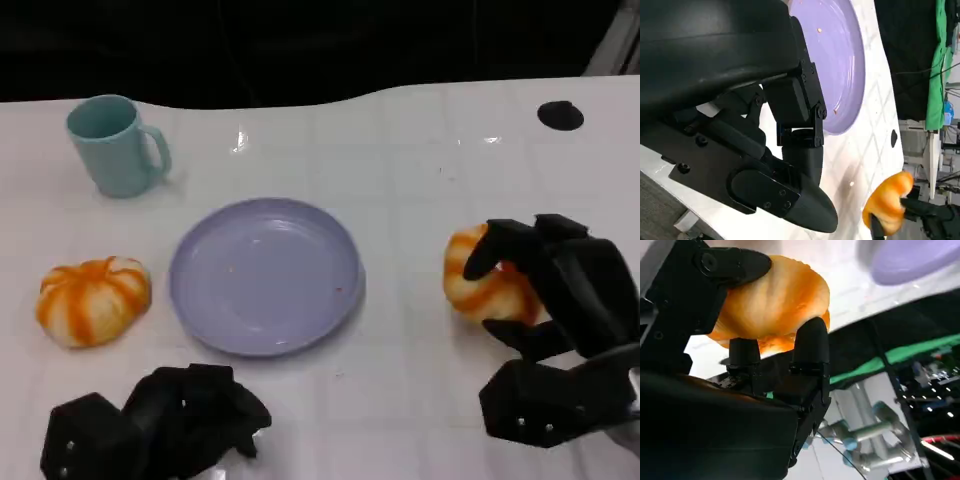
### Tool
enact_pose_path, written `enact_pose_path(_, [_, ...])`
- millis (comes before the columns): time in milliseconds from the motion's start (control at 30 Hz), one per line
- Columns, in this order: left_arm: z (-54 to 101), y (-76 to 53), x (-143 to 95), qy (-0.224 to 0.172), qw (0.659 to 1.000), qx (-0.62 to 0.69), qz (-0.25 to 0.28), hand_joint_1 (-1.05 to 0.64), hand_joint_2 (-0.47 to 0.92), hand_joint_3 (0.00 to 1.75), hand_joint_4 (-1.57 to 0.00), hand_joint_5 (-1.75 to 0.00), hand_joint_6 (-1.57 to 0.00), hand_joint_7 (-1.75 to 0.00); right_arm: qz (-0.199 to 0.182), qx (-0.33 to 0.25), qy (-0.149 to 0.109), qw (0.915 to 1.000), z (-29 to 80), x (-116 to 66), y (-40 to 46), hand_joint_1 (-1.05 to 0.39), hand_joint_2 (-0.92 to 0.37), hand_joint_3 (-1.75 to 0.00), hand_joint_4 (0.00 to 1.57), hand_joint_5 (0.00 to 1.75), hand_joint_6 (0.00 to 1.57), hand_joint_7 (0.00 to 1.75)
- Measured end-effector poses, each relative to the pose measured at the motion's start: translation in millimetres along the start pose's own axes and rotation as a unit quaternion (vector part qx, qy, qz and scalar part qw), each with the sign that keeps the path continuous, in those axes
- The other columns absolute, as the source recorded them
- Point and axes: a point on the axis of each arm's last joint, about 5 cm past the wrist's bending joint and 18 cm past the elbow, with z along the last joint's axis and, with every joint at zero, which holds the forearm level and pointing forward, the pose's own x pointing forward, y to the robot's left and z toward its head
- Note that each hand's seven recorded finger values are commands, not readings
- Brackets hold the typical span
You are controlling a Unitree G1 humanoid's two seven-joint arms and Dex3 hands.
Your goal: Grasp the bread from the table and place it into the plate.
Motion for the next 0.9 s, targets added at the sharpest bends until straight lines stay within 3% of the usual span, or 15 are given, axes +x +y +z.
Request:
enact_pose_path(200, [-0.6, -0.1, -1, 0.000, 1.000, 0.000, 0.001, -1.04, 0.82, 0.00, -0.89, -1.52, -1.33, -0.74, 0.005, 0.052, -0.023, 0.9984, 21.3, 7.0, 4.9, 0.27, -0.07, -1.60, 1.05, 1.75, 0.91, 1.63])
enact_pose_path(400, [-0.9, 0.4, -2, -0.001, 1.000, -0.001, 0.002, -1.04, 0.81, 0.00, -0.90, -1.51, -1.33, -0.72, 0.012, 0.091, -0.043, 0.9948, 41.9, 17.3, 17.2, 0.33, 0.02, -1.70, 1.12, 1.75, 0.95, 1.63])
enact_pose_path(600, [-1.3, -0.3, -2, -0.003, 1.000, 0.003, -0.001, -1.05, 0.82, 0.00, -0.91, -1.51, -1.34, -0.72, 0.021, 0.115, -0.072, 0.9905, 59.3, 37.7, 28.1, 0.39, 0.01, -1.74, 1.15, 1.75, 0.97, 1.65])
enact_pose_path(733, [-1.5, -0.6, -2, -0.004, 1.000, 0.003, -0.002, -1.05, 0.82, 0.01, -0.91, -1.50, -1.34, -0.72, 0.038, 0.128, -0.079, 0.9878, 66.2, 48.4, 34.8, 0.34, -0.02, -1.72, 1.12, 1.75, 0.94, 1.66])
enact_pose_path(900, [-1.5, -1.0, -1, -0.005, 1.000, 0.004, -0.003, -1.05, 0.82, 0.01, -0.91, -1.51, -1.34, -0.72, 0.055, 0.143, -0.082, 0.9848, 72.1, 55.9, 44.1, 0.19, -0.06, -1.68, 1.07, 1.75, 0.88, 1.68])
